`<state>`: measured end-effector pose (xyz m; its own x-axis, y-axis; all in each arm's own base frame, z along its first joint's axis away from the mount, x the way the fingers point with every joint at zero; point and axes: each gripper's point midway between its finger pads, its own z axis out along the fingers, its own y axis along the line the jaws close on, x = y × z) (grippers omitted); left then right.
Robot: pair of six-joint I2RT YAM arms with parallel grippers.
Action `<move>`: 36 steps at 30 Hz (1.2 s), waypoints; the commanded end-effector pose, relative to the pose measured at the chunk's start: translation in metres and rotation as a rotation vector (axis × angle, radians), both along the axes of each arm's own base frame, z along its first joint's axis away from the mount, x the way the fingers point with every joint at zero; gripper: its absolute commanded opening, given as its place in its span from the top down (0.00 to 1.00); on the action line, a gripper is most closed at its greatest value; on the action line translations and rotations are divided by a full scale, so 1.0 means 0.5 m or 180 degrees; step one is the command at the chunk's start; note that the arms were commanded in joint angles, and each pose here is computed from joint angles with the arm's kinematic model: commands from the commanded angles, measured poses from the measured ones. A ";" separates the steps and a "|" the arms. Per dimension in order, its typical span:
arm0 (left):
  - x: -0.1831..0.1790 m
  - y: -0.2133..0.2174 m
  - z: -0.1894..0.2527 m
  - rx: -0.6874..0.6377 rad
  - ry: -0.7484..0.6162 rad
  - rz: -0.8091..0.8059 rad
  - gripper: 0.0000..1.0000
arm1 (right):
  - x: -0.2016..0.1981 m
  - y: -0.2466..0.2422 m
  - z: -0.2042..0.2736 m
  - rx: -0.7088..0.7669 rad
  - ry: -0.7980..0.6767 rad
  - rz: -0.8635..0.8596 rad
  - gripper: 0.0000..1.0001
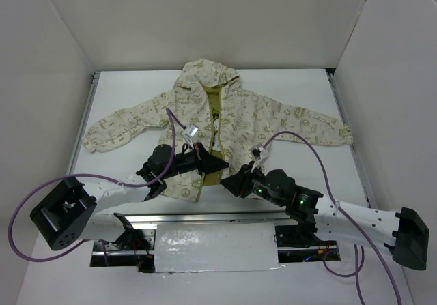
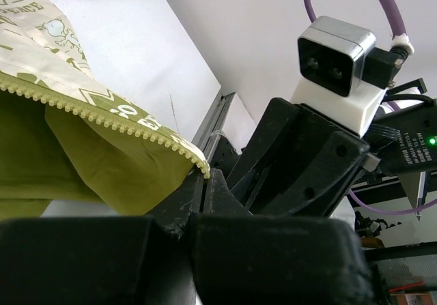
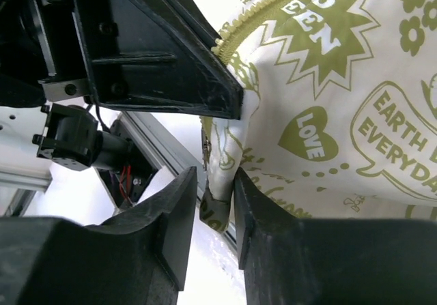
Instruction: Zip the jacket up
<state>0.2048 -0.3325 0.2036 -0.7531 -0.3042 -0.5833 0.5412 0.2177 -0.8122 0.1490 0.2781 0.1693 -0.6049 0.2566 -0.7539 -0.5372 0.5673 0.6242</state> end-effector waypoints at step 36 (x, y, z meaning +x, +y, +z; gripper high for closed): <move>-0.001 -0.008 0.050 -0.0195 -0.0143 0.0045 1.00 | 0.022 0.000 0.032 0.0351 -0.0176 -0.0160 0.83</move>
